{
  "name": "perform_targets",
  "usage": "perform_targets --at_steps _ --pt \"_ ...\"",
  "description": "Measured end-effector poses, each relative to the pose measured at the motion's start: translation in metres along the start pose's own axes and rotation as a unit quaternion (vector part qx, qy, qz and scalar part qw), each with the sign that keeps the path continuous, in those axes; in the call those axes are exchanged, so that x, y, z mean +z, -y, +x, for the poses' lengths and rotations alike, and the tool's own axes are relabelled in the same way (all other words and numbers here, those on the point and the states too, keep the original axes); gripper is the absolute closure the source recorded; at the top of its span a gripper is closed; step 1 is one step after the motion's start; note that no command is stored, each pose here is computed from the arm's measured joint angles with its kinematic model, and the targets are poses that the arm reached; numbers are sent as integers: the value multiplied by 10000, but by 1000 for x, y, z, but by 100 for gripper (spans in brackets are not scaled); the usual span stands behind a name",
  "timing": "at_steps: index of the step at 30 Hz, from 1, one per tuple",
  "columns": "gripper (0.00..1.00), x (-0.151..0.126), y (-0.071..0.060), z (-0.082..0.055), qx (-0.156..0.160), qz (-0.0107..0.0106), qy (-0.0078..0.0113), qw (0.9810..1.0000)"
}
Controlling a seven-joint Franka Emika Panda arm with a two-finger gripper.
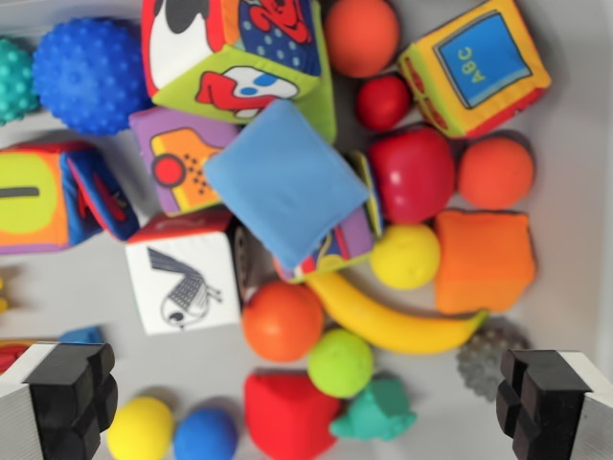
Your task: Pick an object from the bin
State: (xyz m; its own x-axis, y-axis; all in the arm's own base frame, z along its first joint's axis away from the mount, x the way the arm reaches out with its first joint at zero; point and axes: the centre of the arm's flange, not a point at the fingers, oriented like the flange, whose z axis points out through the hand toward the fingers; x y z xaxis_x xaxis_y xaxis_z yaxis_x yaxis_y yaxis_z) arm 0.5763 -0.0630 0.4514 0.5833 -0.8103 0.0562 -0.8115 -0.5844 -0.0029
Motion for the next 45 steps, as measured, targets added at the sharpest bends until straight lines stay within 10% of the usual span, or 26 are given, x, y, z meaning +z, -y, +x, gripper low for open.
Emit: perform_targets --at_steps 22,45 --pt "0 25 21 -26 -373 0 38 9993" --pt "0 73 59 -73 -1059 6 126 9943"
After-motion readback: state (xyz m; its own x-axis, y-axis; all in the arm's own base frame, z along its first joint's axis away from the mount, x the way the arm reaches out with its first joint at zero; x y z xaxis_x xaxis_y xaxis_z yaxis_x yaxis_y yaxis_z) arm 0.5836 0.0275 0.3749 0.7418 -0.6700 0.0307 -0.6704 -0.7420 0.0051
